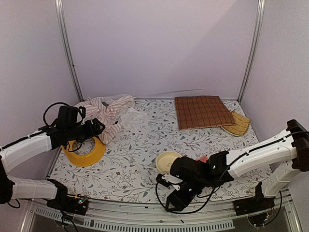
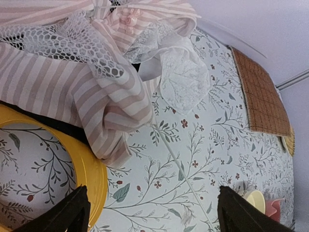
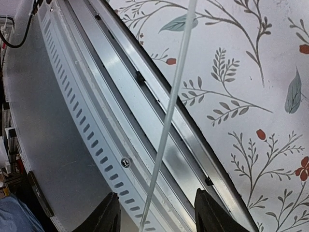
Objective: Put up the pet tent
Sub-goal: Pick up the tent pole from the tent.
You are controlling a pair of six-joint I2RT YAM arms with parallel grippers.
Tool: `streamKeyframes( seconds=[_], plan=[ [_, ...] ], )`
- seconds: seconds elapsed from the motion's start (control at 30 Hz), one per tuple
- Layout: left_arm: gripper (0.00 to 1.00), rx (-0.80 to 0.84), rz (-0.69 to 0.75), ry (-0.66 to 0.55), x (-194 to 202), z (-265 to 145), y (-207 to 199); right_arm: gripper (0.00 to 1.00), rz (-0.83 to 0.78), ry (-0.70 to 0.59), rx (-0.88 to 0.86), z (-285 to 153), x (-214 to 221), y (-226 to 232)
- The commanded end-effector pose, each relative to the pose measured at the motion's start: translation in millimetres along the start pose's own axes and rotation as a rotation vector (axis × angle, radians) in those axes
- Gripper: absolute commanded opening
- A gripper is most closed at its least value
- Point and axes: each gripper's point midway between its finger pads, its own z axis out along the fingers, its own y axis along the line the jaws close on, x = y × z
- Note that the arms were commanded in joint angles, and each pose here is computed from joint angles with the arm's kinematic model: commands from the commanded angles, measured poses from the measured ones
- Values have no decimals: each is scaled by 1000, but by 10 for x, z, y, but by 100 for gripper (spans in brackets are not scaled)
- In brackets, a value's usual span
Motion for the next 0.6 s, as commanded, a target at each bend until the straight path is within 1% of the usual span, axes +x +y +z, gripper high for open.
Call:
streamKeyframes(
  seconds=[0.0,0.2,0.27,0.33,0.37,0.4,0.43,0.5,0.53,0.57],
  plan=[
    [92,-2,-3,-26,-31,-30,34,53,13,62,-27,4,198,34],
    [92,-3,-7,-23,-14,-23,44,49,26,90,-57,80,297,70],
    [92,0,-9,-23,-17,-22,39,46,29,87,-63,83,296,78],
    [92,-3,-10,-22,-11,-20,46,40,28,85,-71,79,290,95],
    [94,-4,-9,-24,-13,-20,47,37,26,83,-75,71,280,110],
    [98,-4,-10,-22,-6,-21,49,34,23,80,-78,64,271,118],
    [99,-8,-10,-20,4,-22,60,29,21,80,-78,60,266,125],
    [97,-17,-10,-22,32,-18,91,21,15,76,-80,43,242,145],
    [96,-22,-11,-27,44,-16,111,14,12,74,-82,34,232,157],
    [95,-26,-9,-28,62,-11,124,11,8,69,-86,19,210,177]
  ],
)
